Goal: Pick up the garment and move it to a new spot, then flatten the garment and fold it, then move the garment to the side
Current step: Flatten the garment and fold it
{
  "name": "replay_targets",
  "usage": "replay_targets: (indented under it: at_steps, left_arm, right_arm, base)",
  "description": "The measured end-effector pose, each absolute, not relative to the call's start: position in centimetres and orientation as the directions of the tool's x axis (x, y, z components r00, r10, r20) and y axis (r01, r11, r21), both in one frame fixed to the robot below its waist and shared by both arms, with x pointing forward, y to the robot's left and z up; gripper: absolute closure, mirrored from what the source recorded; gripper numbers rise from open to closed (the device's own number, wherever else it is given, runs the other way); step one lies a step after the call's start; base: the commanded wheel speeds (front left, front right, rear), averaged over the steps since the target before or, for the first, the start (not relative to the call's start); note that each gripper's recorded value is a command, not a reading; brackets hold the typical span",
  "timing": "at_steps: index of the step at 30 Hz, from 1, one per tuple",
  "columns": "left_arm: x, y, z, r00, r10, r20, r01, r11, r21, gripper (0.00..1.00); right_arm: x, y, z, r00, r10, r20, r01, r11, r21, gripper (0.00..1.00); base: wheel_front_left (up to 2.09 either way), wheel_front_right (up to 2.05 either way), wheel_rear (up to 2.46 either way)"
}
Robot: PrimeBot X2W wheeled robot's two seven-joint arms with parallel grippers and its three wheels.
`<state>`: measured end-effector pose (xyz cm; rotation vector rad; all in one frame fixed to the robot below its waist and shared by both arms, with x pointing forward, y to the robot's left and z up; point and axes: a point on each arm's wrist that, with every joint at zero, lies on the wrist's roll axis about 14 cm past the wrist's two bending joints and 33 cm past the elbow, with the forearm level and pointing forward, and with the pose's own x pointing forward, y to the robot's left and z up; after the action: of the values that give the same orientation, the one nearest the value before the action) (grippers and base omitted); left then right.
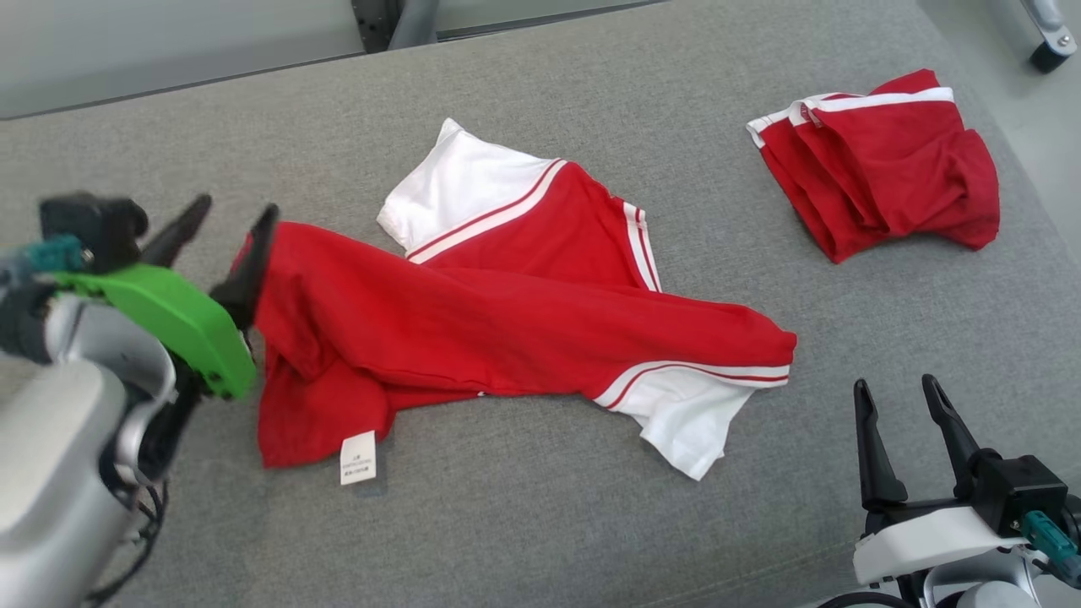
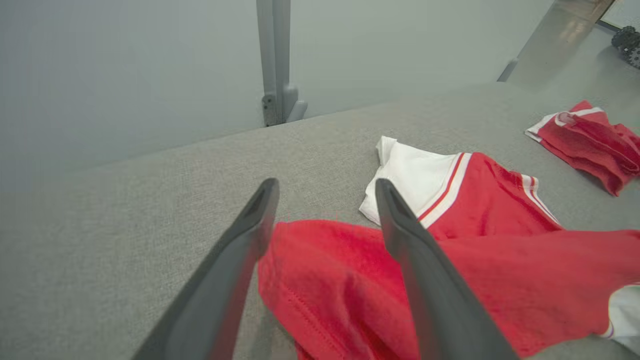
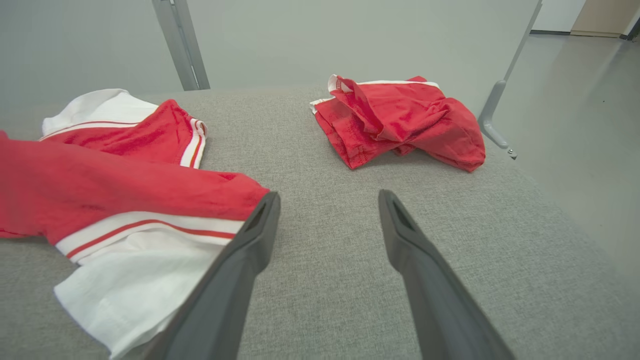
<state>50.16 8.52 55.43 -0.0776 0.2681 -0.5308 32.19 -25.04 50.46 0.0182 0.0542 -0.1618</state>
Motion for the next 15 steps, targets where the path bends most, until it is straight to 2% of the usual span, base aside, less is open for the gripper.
replay_targets:
  at_steps: [7, 15]
  left_arm:
    - [43.8, 6.7, 50.0, 0.824, -0.467, -0.320, 0.362, 0.870, -0.335, 0.00]
    - [42.6, 7.2, 47.7, 0.842, -0.386, -0.377, 0.254, 0.900, -0.354, 0.00]
  right_arm:
    - [32.9, -23.7, 50.4, 0.992, -0.113, -0.053, 0.114, 0.993, 0.017, 0.00]
    - [33.9, -22.9, 50.3, 0.996, -0.065, -0.054, 0.064, 0.998, -0.003, 0.00]
  base:
    - [0.00, 0.00, 0.00]
    - [0.00, 0.00, 0.00]
